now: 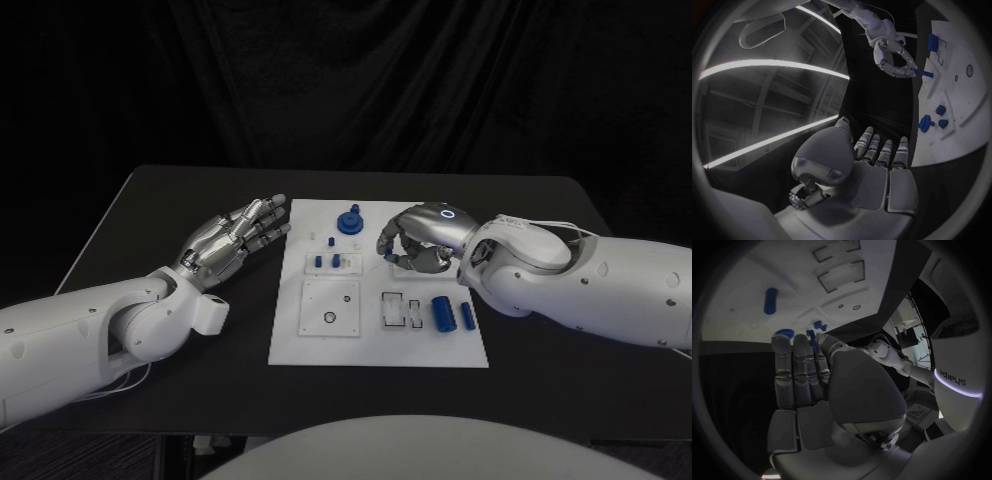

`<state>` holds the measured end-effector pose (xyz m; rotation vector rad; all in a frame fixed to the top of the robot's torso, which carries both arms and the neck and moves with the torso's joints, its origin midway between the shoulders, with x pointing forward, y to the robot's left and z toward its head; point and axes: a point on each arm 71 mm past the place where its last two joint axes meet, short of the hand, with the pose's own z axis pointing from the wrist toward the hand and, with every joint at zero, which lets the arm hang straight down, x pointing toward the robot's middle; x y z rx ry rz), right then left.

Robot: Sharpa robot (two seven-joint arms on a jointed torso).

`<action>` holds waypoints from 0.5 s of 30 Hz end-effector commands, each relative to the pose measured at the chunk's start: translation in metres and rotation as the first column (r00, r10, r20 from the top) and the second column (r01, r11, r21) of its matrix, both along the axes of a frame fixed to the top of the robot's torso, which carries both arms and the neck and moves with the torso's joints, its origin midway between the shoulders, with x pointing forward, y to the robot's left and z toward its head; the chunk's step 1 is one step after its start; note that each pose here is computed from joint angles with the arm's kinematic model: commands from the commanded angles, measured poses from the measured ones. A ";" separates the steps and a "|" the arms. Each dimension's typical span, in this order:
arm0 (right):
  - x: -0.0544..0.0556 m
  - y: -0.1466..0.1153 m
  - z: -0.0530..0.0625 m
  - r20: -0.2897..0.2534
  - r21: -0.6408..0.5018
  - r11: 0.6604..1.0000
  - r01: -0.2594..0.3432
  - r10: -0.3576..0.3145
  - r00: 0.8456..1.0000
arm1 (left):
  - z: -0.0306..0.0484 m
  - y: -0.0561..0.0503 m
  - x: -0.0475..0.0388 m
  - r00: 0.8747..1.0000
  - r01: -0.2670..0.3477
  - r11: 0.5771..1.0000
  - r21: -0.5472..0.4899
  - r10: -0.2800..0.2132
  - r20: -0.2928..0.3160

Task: Assemble the parts on the task board

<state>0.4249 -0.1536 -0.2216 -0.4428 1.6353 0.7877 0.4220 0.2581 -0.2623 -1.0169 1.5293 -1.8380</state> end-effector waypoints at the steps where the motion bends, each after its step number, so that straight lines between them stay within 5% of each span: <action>1: -0.009 0.014 -0.006 -0.015 -0.019 0.999 -0.043 0.042 0.999 | 0.0073 0.001 0.0001 0.996 -0.016 0.997 -0.074 0.022 0.083; 15: -0.021 0.057 -0.037 -0.080 -0.035 0.993 -0.112 0.109 0.991 | 0.0066 -0.002 0.0012 0.996 -0.012 0.997 -0.075 0.018 0.083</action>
